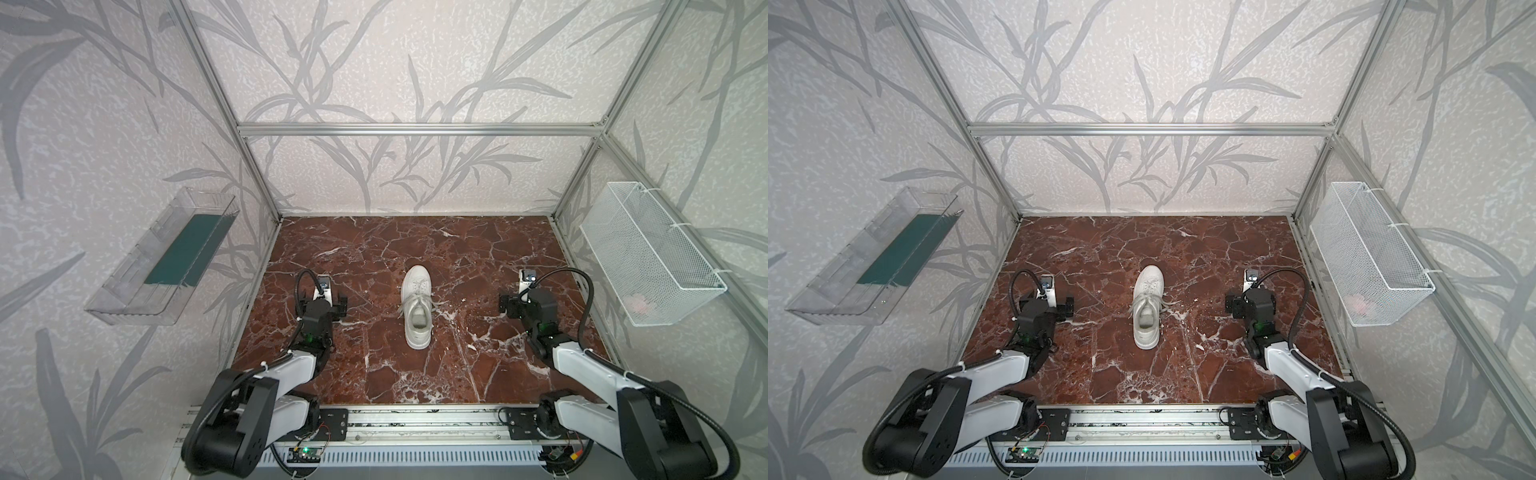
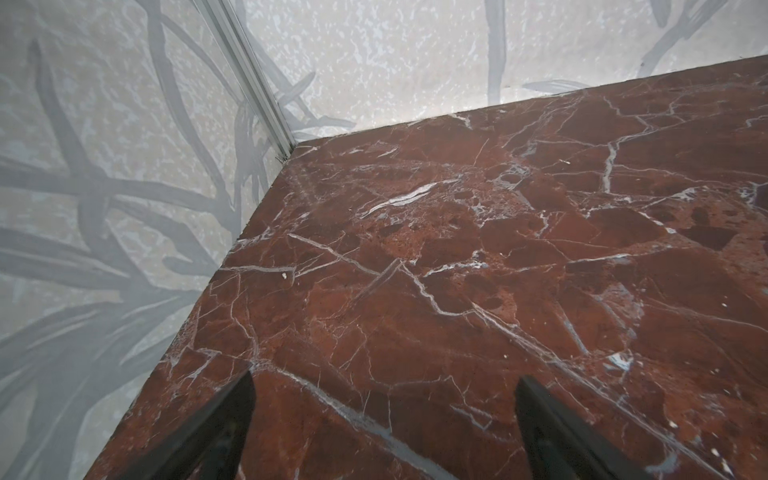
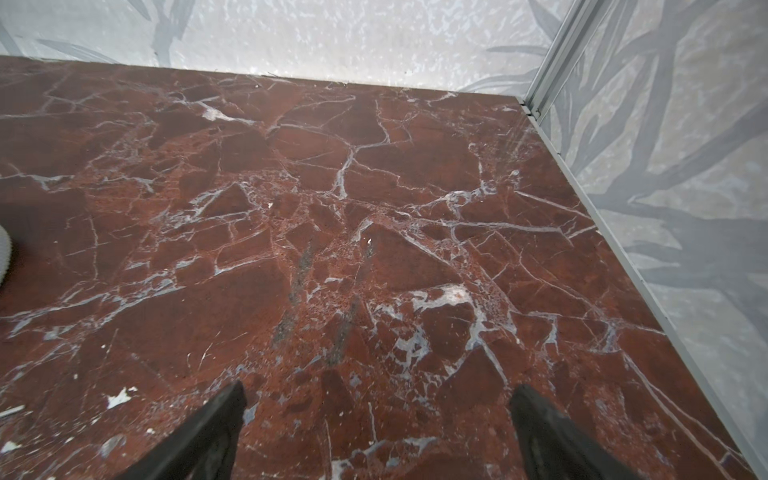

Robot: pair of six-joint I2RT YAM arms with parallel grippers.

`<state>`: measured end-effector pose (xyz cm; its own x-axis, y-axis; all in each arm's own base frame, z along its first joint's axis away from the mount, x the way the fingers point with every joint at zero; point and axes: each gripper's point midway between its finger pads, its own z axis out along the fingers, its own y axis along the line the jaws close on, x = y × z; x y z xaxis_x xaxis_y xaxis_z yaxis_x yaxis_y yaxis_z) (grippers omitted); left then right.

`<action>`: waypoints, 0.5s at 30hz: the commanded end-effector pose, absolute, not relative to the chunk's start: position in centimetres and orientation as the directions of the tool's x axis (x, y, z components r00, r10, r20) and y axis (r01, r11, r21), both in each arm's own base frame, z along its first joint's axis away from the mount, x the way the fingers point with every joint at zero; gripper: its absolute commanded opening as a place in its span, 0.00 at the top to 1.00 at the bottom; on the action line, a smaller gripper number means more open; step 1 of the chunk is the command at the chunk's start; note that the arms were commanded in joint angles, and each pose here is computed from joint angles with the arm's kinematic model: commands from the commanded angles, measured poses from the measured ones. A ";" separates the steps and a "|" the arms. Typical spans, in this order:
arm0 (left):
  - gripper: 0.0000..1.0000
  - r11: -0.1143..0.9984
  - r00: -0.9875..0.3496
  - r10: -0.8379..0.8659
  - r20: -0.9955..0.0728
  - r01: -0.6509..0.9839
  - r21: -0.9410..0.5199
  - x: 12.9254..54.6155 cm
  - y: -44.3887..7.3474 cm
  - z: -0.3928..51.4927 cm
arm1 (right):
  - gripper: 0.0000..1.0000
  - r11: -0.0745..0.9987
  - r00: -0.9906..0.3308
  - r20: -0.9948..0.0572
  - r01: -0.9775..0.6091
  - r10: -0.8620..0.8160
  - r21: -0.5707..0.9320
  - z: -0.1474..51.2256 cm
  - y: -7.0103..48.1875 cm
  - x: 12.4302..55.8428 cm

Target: Tie the shoes

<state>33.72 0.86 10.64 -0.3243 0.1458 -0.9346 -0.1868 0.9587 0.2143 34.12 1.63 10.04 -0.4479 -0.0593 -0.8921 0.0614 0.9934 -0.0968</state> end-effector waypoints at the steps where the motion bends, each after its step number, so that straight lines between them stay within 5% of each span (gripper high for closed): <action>1: 0.01 0.960 -0.133 0.113 -0.985 -0.241 0.142 35.1 1.2 13.9 | 0.01 0.990 -0.330 -0.942 0.098 -0.065 -0.103 12.8 1.3 36.8; 12: 0.01 0.957 -0.150 0.096 -0.984 -0.259 0.133 36.8 2.2 11.2 | 0.01 0.992 -0.264 -0.960 0.061 -0.089 -0.109 9.7 1.5 38.9; 15: 0.01 0.951 -0.176 0.081 -0.981 -0.282 0.129 37.1 2.8 11.0 | 0.01 0.993 -0.354 -0.931 0.043 -0.091 -0.113 9.3 1.8 39.6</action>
<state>36.10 2.40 8.99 -0.2481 0.1235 -0.9608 -0.2471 0.9510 0.1860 37.85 1.31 6.32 -0.4195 -0.0900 -0.9033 0.0547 0.9908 -0.1241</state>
